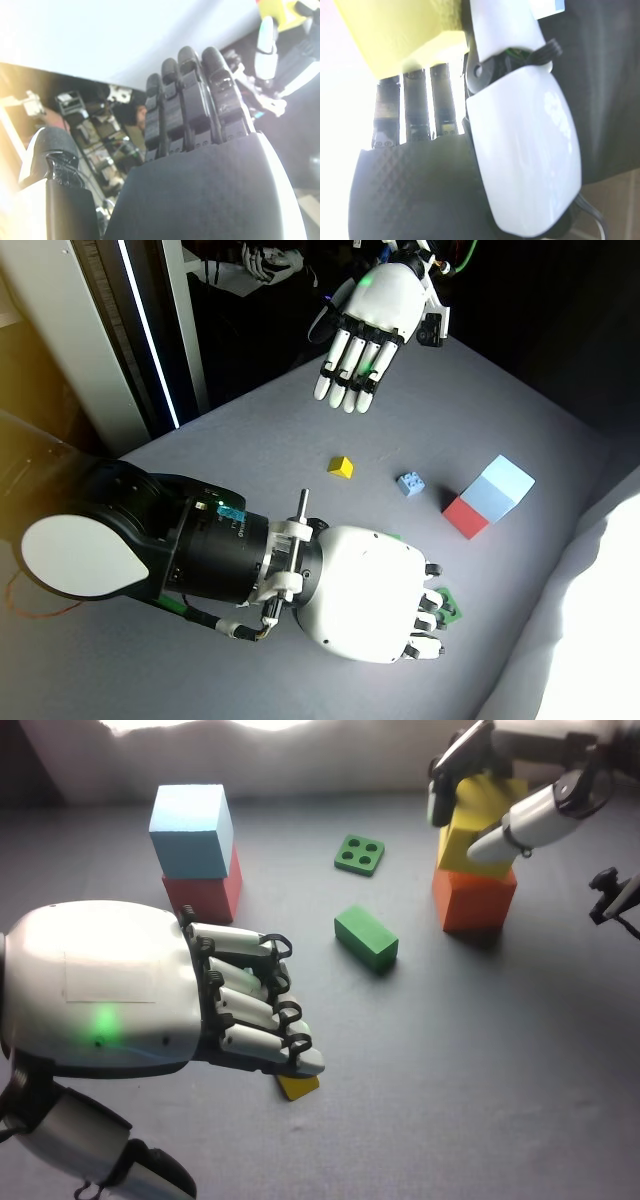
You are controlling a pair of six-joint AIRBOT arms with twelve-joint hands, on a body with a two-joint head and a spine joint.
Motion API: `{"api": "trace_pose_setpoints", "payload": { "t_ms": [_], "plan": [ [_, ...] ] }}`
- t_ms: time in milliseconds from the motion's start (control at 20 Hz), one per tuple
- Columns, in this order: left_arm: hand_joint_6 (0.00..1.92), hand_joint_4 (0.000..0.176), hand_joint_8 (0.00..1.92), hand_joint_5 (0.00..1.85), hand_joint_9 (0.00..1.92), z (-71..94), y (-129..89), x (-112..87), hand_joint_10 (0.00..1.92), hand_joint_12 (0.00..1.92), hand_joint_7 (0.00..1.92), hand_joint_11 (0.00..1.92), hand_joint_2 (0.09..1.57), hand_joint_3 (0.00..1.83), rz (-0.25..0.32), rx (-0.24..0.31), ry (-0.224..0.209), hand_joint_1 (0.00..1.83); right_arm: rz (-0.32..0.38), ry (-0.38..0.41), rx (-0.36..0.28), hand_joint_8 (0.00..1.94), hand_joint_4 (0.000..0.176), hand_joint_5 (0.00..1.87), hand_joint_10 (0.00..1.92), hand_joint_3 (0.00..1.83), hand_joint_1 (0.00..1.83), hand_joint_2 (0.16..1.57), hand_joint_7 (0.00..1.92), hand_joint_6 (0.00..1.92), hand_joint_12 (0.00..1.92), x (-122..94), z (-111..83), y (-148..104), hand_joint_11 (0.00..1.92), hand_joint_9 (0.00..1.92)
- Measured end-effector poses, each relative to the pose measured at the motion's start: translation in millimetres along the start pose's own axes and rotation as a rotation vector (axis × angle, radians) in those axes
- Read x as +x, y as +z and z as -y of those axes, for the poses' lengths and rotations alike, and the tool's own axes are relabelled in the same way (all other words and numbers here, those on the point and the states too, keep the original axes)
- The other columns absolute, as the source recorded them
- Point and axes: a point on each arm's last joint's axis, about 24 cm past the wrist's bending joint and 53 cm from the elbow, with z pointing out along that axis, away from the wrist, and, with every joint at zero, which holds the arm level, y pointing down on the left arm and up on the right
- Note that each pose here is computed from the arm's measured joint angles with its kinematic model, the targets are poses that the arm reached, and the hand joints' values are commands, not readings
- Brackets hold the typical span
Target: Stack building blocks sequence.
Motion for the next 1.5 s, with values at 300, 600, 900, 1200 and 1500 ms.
{"api": "trace_pose_setpoints", "payload": {
  "t_ms": [300,600,900,1200,1500],
  "plan": [
    [0.00,0.000,0.00,0.34,0.40,0.3,0.0,-3.1,0.00,0.83,0.41,0.00,1.08,0.00,0.011,0.001,-0.005,0.25,0.014,0.037,0.016,1.37,0.000,0.83,1.61,0.00,1.34,1.21,0.82,1.04,1.88,-4.2,5.0,3.2,0.25,0.66],
    [0.00,0.000,0.00,0.34,0.40,-0.4,0.6,-4.8,0.00,0.84,0.41,0.00,1.08,0.00,0.018,-0.005,-0.010,0.25,0.005,0.044,0.045,1.37,0.000,0.83,1.61,0.00,1.34,1.21,0.82,1.04,1.89,0.5,11.4,5.0,0.24,0.66],
    [0.00,0.000,0.00,0.34,0.40,-2.2,0.9,-9.5,0.00,0.84,0.41,0.00,1.08,0.00,0.033,-0.015,-0.013,0.25,-0.004,0.054,0.067,1.37,0.000,0.83,1.61,0.00,1.34,1.21,0.82,1.04,1.89,6.5,15.6,7.5,0.24,0.66],
    [0.00,0.000,0.00,0.28,0.38,-3.1,0.9,-9.6,0.00,0.80,0.36,0.00,1.12,0.01,0.033,-0.019,-0.013,0.23,-0.011,0.062,0.074,1.32,0.000,0.85,1.55,0.00,1.35,1.19,0.86,1.01,1.79,10.6,17.5,9.0,0.34,0.71],
    [0.00,0.000,0.00,0.30,0.39,-3.2,0.9,-9.9,0.00,0.80,0.37,0.00,1.12,0.01,0.034,-0.020,-0.014,0.26,-0.011,0.087,0.076,1.29,0.000,0.82,1.56,0.00,1.35,1.19,0.88,1.06,1.86,13.4,21.7,11.3,0.26,0.69]
  ]
}}
